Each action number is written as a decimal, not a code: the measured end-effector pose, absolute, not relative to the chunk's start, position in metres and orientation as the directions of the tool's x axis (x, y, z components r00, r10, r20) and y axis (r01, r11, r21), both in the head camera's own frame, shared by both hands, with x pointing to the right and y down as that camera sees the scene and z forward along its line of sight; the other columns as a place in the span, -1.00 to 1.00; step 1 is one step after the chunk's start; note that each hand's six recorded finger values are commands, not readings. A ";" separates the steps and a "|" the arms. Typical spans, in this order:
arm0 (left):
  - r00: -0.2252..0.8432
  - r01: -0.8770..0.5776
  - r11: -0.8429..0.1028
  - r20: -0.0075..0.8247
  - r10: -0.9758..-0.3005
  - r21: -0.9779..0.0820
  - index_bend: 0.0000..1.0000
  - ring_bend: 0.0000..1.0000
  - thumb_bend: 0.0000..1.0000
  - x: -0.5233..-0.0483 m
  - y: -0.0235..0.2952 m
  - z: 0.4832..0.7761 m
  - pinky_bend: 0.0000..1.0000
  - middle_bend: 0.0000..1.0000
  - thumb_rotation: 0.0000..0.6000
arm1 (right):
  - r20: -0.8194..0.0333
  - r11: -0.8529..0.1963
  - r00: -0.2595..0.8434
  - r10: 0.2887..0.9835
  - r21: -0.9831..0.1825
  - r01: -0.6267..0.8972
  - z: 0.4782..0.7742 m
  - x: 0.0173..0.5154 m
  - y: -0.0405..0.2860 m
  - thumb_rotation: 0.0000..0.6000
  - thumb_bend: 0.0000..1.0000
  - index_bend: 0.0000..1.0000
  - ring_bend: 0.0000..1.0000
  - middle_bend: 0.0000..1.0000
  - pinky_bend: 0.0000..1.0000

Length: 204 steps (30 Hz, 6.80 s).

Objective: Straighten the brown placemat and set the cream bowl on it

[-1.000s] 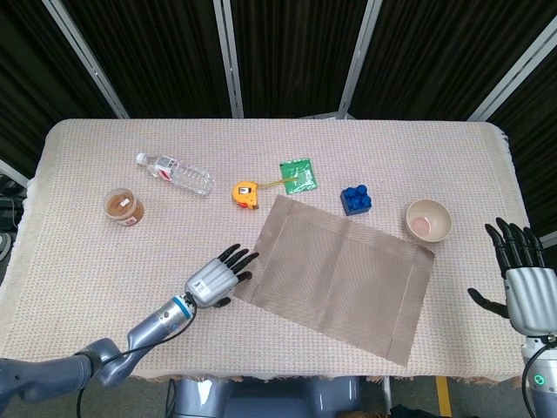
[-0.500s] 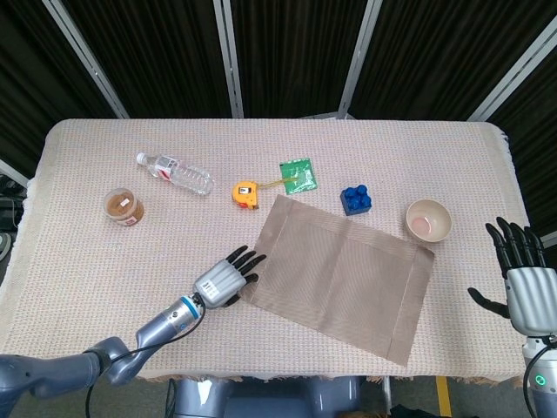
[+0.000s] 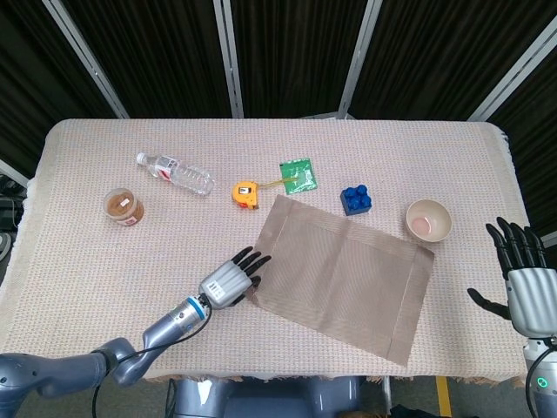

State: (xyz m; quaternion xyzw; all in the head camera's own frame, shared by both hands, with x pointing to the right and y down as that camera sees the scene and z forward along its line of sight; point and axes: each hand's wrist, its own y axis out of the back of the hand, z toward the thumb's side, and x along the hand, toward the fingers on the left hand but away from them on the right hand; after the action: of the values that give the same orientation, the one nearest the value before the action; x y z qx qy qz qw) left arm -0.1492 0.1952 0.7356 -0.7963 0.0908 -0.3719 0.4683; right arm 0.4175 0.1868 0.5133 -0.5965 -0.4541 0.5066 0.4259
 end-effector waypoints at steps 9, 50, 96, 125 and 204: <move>0.688 0.162 -0.579 0.512 -0.514 -0.799 0.24 -1.00 0.07 -0.143 0.193 0.741 -1.00 -1.00 1.00 | -0.215 -0.222 0.076 0.974 -0.968 0.114 0.512 0.417 0.187 1.00 -0.99 -1.00 -1.00 -1.00 -1.00; 0.611 0.269 -0.624 0.630 -0.479 -0.734 0.47 -1.00 0.15 -0.271 0.261 0.666 -1.00 -1.00 1.00 | -0.181 -0.199 0.125 0.975 -0.969 0.145 0.498 0.403 0.193 1.00 -0.99 -1.00 -1.00 -1.00 -1.00; 0.552 0.084 -0.720 0.633 -0.542 -0.689 -1.00 -1.00 -0.33 -0.294 0.252 0.597 -1.00 -1.00 1.00 | -0.229 -0.242 0.120 0.966 -0.964 0.110 0.511 0.405 0.194 1.00 -0.99 -1.00 -1.00 -1.00 -1.00; 0.096 0.001 -0.365 0.364 -0.927 -0.931 -1.00 -1.00 -0.33 -0.404 0.162 0.541 -1.00 -1.00 1.00 | -0.596 -0.616 0.403 0.695 -0.782 -0.095 0.622 0.295 0.161 1.00 -0.98 -0.53 -1.00 -1.00 -1.00; 0.050 -0.031 -0.401 0.399 -0.916 -0.916 -1.00 -1.00 -0.33 -0.420 0.157 0.547 -1.00 -1.00 1.00 | -0.700 -0.733 0.455 0.550 -0.666 -0.138 0.735 0.146 0.134 1.00 -0.54 0.28 -1.00 -1.00 -1.00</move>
State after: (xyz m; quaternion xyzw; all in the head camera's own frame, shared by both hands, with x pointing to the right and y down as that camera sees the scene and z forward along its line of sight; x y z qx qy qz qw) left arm -0.4203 0.1574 0.5468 -0.6122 0.3865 -0.5706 0.3876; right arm 0.1459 0.1345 0.7347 -0.7820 -0.1317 0.5052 0.3405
